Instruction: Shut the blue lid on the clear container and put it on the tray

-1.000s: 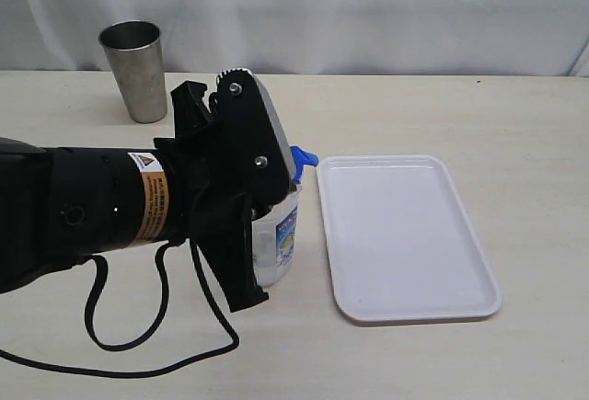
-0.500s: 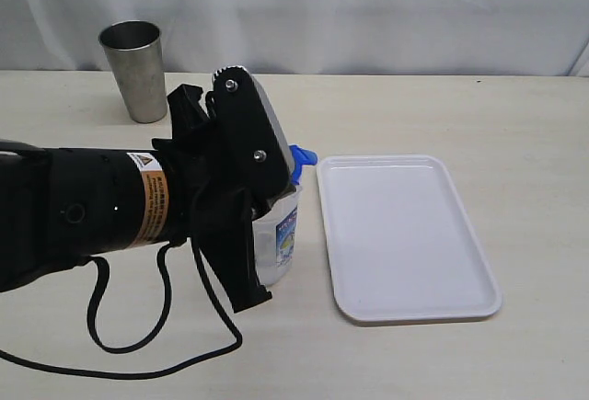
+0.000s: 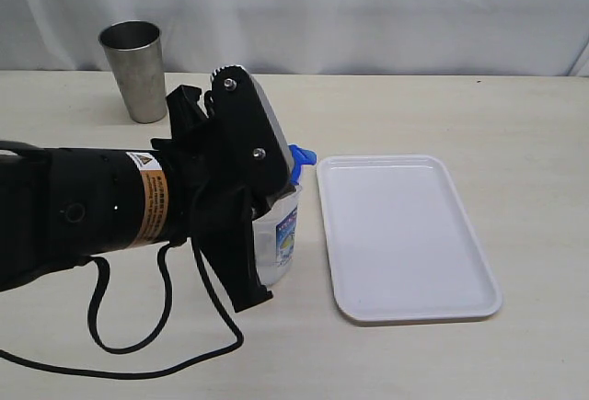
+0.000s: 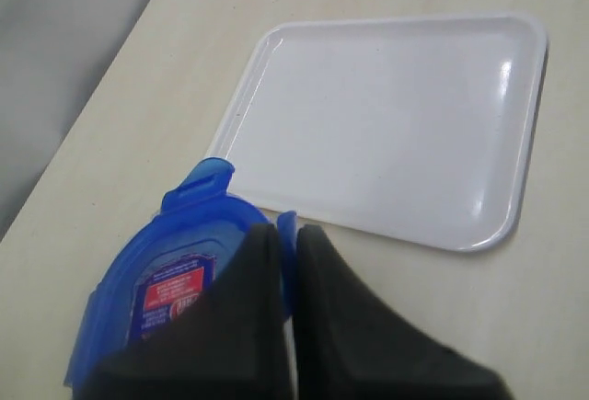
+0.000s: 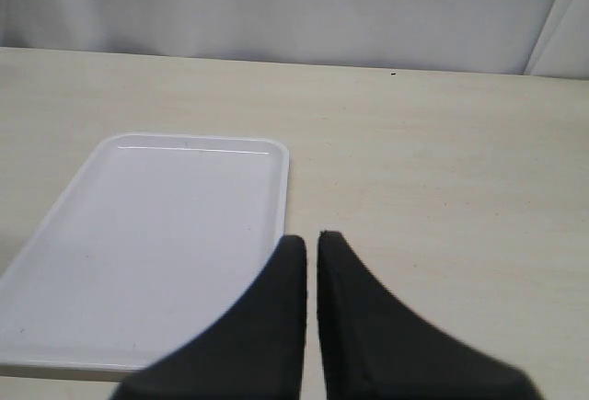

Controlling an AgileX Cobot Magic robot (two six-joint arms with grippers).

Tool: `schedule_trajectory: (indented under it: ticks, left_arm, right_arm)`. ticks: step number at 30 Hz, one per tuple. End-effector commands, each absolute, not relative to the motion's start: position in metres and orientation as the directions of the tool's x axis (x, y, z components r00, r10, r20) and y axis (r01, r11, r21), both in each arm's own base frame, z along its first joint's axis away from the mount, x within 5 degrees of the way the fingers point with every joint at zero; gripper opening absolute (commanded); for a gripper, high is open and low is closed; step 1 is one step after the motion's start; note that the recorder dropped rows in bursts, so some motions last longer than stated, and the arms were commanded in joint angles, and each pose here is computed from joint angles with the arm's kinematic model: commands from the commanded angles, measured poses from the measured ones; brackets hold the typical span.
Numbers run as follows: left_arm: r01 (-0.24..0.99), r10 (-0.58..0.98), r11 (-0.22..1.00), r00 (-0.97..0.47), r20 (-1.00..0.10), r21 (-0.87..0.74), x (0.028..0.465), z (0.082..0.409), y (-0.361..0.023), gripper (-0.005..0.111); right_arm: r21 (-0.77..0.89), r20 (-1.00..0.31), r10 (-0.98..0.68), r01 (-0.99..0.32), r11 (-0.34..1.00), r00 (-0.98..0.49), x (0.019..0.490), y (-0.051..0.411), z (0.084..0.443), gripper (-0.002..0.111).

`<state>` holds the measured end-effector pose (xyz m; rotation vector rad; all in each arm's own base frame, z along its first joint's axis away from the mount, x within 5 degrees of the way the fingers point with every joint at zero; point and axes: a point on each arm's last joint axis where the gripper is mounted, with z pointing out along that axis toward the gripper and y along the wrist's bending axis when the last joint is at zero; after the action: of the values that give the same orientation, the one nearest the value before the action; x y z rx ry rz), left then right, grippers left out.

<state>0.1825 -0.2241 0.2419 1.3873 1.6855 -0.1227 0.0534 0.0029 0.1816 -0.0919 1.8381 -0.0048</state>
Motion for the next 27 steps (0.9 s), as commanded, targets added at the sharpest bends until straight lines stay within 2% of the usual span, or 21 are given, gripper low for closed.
schedule_trajectory:
  ticks: [1, 27]
  left_arm:
    - [0.821, 0.709, 0.385, 0.030, -0.705, 0.422, 0.1819, 0.2429, -0.2243, 0.000]
    - [0.833, 0.672, 0.415, -0.009, -0.741, 0.366, 0.1804, 0.2436, -0.2263, 0.000]
  right_arm:
    - [-0.050, -0.967, -0.064, -0.062, 0.997, -0.248, 0.0535, 0.0031, 0.1824, 0.005]
    - [-0.050, -0.967, -0.064, -0.062, 0.997, -0.248, 0.0535, 0.0031, 0.1824, 0.005]
